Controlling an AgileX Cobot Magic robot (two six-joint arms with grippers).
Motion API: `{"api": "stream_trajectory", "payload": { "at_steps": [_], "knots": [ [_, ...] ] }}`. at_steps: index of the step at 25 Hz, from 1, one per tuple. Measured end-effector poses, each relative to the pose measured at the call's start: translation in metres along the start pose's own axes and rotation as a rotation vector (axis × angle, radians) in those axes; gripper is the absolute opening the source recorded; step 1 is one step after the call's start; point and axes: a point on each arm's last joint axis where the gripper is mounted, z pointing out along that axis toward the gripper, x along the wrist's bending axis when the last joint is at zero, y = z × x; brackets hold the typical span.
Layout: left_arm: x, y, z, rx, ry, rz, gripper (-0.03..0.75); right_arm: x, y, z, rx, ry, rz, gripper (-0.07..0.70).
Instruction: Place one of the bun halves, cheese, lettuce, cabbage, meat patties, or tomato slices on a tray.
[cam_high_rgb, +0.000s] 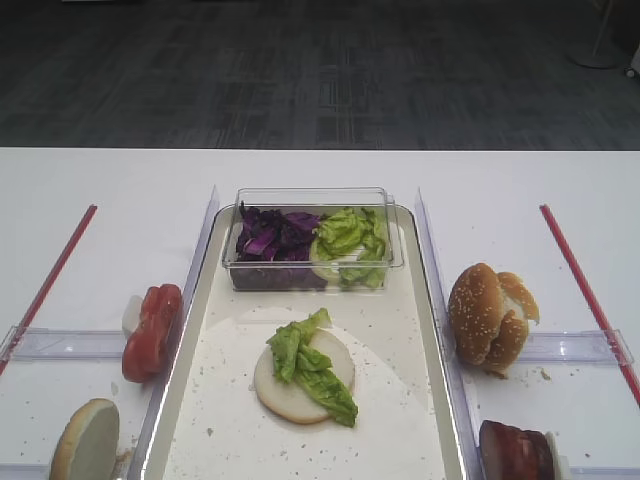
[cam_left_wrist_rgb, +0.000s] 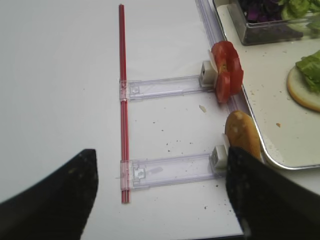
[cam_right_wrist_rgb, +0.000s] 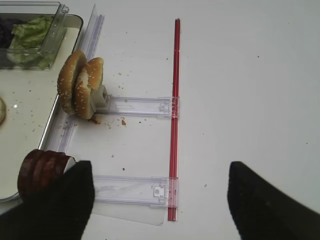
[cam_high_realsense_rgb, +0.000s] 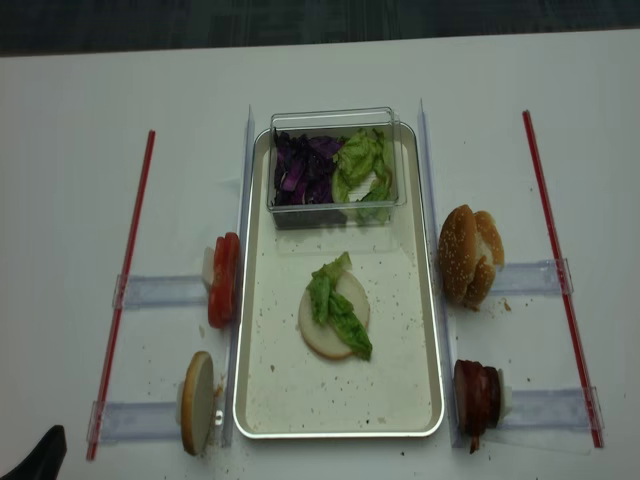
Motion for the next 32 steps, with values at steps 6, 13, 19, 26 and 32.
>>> {"api": "stream_trajectory", "payload": {
  "at_steps": [6,13,19,26,32],
  "knots": [
    [0.0000,0.0000,0.0000,0.000,0.000,0.000,0.491,0.0000,0.0000,0.0000,0.000,0.000,0.000,0.572],
    [0.0000,0.0000,0.0000,0.000,0.000,0.000,0.491,0.0000,0.0000,0.0000,0.000,0.000,0.000,0.572],
    [0.0000,0.0000,0.0000,0.000,0.000,0.000,0.491,0.0000,0.0000,0.0000,0.000,0.000,0.006,0.571],
    [0.0000,0.0000,0.0000,0.000,0.000,0.000,0.491,0.0000,0.0000,0.0000,0.000,0.000,0.006,0.571],
    [0.0000,0.0000,0.0000,0.000,0.000,0.000,0.491,0.0000,0.0000,0.0000,0.000,0.000,0.006,0.571]
  ]
}}
